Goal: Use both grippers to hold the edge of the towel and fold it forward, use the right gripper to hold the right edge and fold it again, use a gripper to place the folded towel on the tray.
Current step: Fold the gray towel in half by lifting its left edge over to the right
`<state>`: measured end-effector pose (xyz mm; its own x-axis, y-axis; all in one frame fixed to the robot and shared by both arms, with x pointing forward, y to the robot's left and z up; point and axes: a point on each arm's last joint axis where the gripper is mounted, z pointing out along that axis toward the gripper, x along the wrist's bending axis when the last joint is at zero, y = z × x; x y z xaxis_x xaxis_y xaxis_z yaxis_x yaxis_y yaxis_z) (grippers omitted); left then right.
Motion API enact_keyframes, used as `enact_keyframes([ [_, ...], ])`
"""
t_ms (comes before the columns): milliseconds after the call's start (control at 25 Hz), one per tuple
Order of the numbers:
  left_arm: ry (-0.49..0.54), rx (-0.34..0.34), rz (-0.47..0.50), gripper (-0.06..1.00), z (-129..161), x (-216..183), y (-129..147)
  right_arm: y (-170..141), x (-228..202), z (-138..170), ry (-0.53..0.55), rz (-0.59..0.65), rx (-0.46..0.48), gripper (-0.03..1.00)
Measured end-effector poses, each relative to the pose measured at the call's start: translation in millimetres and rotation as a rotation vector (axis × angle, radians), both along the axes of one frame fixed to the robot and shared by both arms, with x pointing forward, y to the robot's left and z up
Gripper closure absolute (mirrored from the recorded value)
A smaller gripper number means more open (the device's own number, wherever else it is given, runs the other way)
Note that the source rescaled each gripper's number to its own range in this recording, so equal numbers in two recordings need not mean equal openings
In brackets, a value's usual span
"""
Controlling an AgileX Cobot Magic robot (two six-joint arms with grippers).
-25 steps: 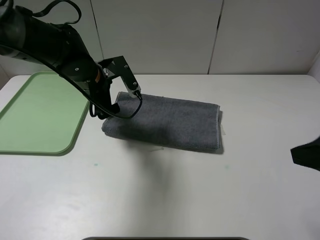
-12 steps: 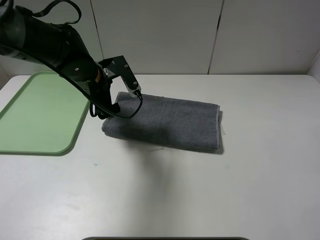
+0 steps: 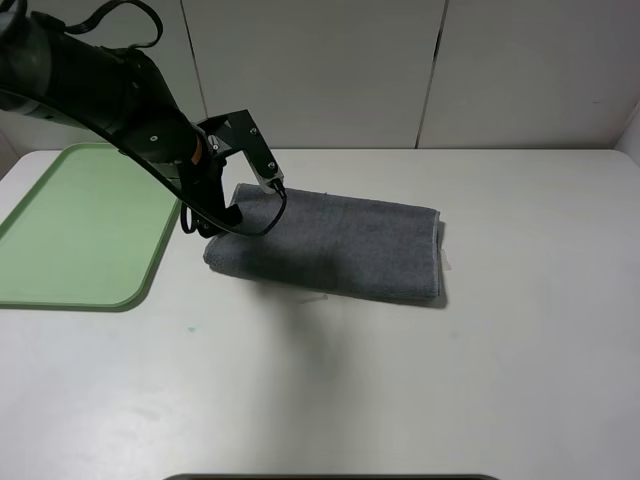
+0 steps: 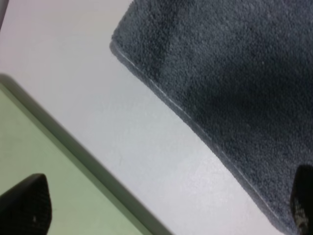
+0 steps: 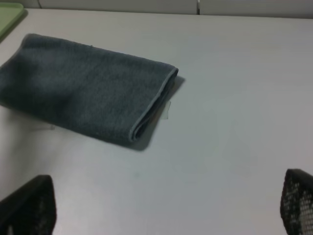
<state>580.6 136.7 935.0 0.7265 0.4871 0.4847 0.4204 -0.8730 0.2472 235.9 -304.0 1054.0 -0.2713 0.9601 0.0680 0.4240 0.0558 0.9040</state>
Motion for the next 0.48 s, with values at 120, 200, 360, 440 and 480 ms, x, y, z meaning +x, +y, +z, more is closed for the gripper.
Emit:
enact_keyframes([
  [120, 0.0, -0.001, 0.001, -0.04, 0.0, 0.0, 0.0, 0.1, -0.1, 0.0, 0.0, -0.029, 0.0, -0.03],
  [200, 0.0, -0.001, 0.001, -0.04, 0.0, 0.0, 0.0, 0.2, -0.3, 0.0, 0.0, -0.075, 0.0, -0.03],
  [360, 0.0, -0.001, 0.001, -0.04, 0.0, 0.0, 0.0, 0.7, -0.8, 0.0, 0.0, -0.225, 0.0, -0.03],
  [440, 0.0, -0.001, 0.001, -0.04, 0.0, 0.0, 0.0, 1.0, -1.1, 0.0, 0.0, -0.297, 0.0, -0.03],
  [480, 0.0, -0.001, 0.002, -0.04, 0.0, 0.0, 0.0, 1.1, -1.1, 0.0, 0.0, -0.328, 0.0, -0.03],
])
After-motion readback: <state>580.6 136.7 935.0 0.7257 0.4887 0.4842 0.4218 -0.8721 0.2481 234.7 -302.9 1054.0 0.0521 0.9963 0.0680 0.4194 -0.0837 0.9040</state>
